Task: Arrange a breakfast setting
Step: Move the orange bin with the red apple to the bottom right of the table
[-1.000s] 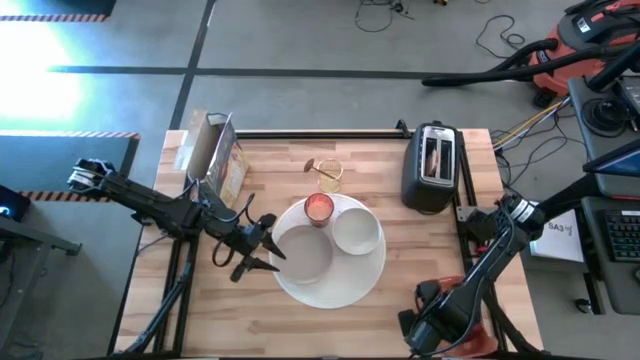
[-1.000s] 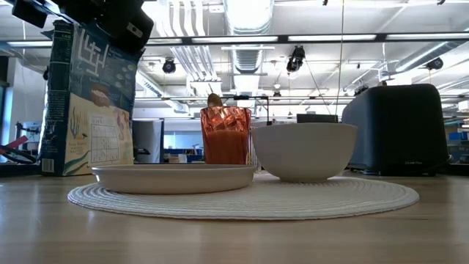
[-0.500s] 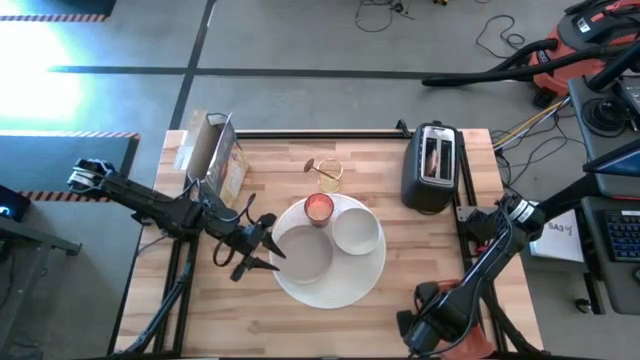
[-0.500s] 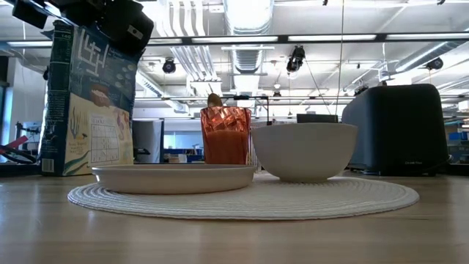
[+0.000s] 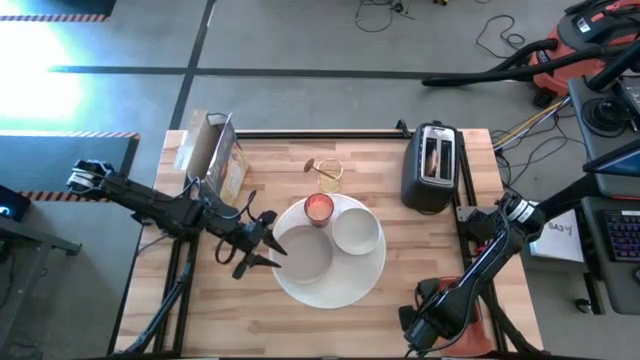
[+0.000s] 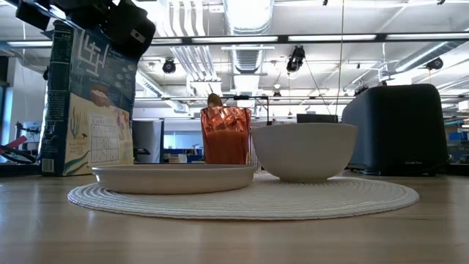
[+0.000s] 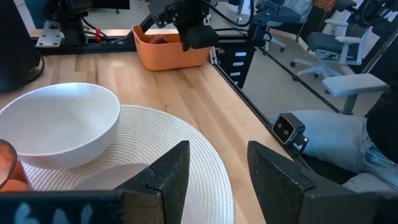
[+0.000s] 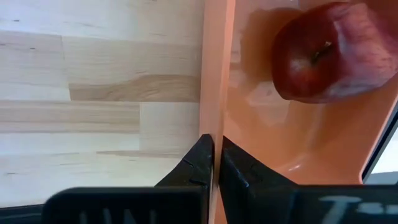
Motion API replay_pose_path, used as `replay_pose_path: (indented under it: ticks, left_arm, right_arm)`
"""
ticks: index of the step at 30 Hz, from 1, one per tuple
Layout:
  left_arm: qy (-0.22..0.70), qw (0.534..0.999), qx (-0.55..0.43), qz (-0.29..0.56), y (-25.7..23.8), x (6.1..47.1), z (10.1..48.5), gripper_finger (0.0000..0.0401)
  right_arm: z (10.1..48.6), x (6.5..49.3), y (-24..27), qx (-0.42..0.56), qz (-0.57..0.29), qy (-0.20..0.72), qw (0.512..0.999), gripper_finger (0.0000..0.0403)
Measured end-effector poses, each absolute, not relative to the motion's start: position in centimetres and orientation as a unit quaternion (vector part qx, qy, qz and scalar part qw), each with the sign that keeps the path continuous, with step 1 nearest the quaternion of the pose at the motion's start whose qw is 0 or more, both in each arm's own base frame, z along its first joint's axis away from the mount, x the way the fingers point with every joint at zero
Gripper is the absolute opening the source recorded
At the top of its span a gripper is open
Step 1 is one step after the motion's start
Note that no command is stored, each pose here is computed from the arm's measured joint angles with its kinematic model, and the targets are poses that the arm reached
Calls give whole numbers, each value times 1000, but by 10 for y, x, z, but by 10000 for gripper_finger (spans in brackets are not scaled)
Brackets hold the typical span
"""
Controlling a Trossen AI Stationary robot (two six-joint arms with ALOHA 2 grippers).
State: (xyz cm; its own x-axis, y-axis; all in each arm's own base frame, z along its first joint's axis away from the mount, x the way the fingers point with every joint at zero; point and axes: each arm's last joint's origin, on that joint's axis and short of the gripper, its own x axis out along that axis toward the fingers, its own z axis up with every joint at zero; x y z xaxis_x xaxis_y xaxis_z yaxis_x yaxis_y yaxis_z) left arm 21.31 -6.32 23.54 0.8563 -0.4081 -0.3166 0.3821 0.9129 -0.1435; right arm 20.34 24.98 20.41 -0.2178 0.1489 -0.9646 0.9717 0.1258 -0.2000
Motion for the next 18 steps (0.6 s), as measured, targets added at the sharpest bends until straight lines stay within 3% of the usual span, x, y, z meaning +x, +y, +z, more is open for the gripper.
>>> replay_pose_path:
  ticks: [5,18]
  left_arm:
    - [174,961,-47,-208,-59,214,235,146]
    - [170,962,-54,-207,-58,214,237,146]
  right_arm:
    - [207,205,251,450,-459,627,439,31]
    - [226,210,257,439,-386,659,472,148]
